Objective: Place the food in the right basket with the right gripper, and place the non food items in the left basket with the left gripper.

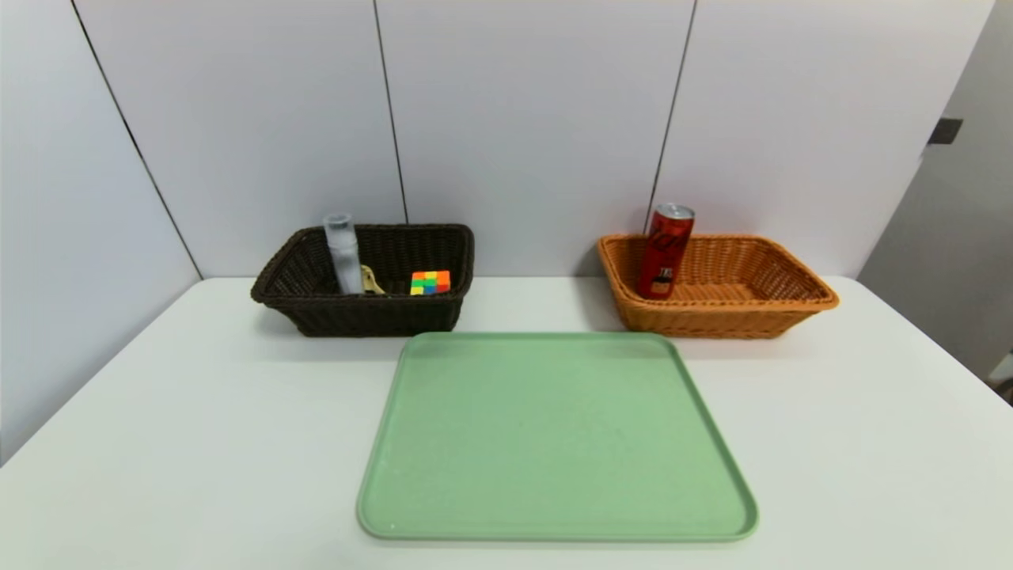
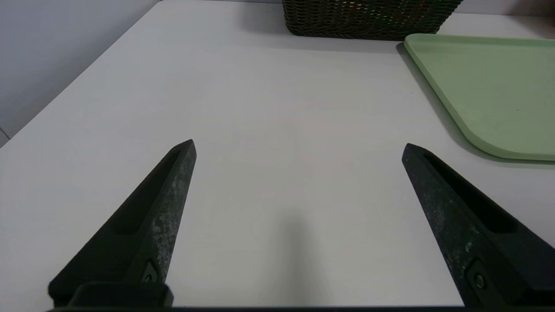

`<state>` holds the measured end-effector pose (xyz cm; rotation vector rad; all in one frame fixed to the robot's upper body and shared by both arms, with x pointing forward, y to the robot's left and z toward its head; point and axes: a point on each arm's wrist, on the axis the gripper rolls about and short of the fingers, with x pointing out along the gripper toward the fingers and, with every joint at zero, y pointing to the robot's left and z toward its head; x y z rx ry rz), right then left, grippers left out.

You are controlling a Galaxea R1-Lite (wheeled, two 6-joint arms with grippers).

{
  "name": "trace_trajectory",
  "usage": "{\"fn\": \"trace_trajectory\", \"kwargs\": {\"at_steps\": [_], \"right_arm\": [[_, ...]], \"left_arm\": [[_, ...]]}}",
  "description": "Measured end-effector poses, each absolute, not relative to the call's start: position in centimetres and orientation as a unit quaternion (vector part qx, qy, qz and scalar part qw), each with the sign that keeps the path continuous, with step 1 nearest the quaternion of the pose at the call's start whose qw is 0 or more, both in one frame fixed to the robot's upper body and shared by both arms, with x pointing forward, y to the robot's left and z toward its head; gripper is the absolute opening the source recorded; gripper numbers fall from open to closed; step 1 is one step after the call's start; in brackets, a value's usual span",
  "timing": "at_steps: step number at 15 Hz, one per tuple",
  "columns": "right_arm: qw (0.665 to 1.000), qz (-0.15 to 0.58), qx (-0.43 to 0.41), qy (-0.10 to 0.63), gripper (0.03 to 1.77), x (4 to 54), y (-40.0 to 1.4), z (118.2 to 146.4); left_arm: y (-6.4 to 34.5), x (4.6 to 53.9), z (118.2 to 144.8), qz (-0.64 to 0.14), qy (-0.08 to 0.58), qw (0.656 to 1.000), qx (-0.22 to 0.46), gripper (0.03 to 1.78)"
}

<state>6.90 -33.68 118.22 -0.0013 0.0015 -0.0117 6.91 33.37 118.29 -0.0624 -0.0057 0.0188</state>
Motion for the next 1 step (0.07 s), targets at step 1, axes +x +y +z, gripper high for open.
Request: {"fn": "trace_trajectory", "kwargs": {"at_steps": [1], "right_arm": [[1.000,-0.006,0.000,0.001,1.70,6.90,-33.68,118.22]], "left_arm": [[33.37,6.91,118.29,0.009,-0.003,0.999,-0.031,1.69]]}}
